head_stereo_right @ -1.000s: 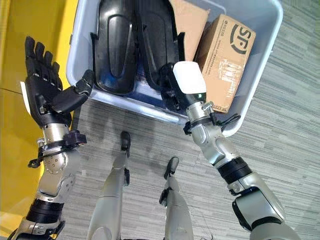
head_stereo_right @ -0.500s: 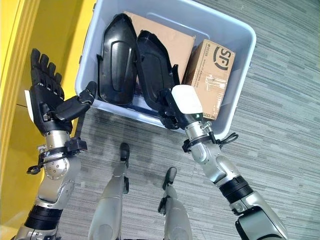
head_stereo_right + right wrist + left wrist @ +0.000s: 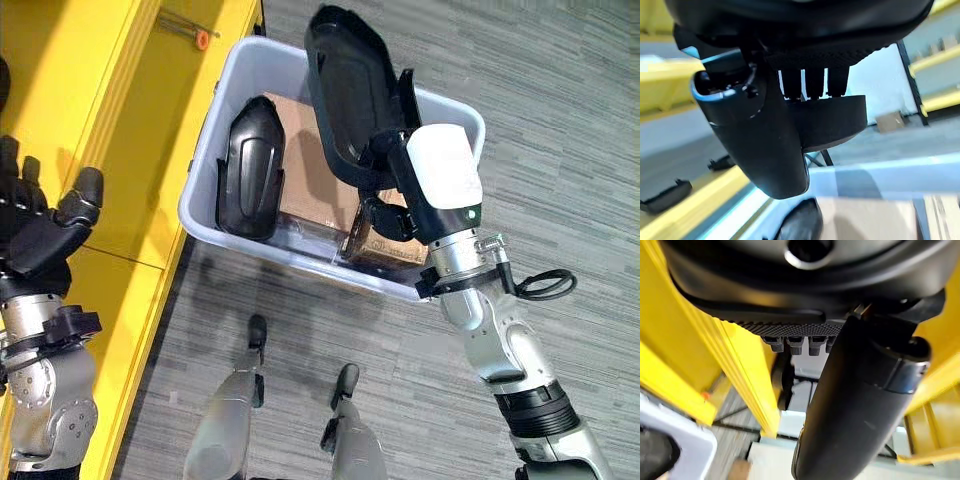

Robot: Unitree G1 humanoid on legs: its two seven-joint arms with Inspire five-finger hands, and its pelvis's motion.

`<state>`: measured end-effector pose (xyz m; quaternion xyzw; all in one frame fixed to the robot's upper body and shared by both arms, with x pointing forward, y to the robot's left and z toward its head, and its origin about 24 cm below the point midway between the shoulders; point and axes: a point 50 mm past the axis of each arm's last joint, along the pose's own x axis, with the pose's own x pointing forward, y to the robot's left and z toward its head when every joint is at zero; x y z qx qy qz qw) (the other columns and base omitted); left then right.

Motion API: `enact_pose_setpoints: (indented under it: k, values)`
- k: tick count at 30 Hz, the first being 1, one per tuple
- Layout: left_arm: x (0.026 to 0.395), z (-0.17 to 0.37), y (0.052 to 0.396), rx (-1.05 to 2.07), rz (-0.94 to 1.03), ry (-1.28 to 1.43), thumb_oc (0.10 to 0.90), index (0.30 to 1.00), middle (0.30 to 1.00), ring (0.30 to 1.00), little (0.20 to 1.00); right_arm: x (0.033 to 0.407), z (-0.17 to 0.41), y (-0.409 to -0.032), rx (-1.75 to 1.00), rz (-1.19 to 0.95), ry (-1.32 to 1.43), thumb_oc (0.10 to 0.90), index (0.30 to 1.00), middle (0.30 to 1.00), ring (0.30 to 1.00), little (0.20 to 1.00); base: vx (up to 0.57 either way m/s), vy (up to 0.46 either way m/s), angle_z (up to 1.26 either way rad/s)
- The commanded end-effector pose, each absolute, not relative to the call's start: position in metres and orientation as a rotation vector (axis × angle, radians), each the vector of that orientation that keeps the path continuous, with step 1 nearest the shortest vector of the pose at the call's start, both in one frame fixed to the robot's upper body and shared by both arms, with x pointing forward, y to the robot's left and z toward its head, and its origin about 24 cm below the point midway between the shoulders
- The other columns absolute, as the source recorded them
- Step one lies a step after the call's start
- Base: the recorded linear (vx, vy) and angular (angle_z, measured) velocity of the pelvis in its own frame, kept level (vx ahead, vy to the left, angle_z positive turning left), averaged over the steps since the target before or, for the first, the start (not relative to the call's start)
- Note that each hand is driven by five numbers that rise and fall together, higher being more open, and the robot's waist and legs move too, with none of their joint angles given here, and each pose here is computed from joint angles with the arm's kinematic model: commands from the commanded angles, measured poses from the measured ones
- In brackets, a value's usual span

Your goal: Move parts from the plastic box to the shelf.

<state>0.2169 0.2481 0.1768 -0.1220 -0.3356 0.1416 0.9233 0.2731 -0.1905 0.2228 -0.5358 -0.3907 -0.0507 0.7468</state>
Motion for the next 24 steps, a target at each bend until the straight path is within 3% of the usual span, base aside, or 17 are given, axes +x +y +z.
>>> enact_pose_setpoints:
  k: [1, 15, 24]
  values:
    - [0.213, 0.179, 0.246, -0.218, 0.219, -0.734, 0.9, 1.0, 1.0, 1.0, 1.0, 0.256, 0.248, -0.185, -1.109, -0.134, -1.052, 0.4, 0.3, 0.3, 0.3, 0.3, 0.01, -0.045, -0.06]
    - [0.216, 0.152, 0.246, -0.192, 0.197, -0.578, 0.9, 1.0, 1.0, 1.0, 1.0, 0.253, 0.244, -0.19, -1.119, -0.105, -1.03, 0.4, 0.3, 0.3, 0.3, 0.3, -0.05, -0.11, -0.05]
    - [0.212, 0.131, 0.243, -0.232, 0.219, -0.487, 0.9, 1.0, 1.0, 1.0, 1.0, 0.26, 0.253, -0.168, -1.07, -0.006, -1.094, 0.4, 0.3, 0.3, 0.3, 0.3, -0.19, -0.202, 0.03]
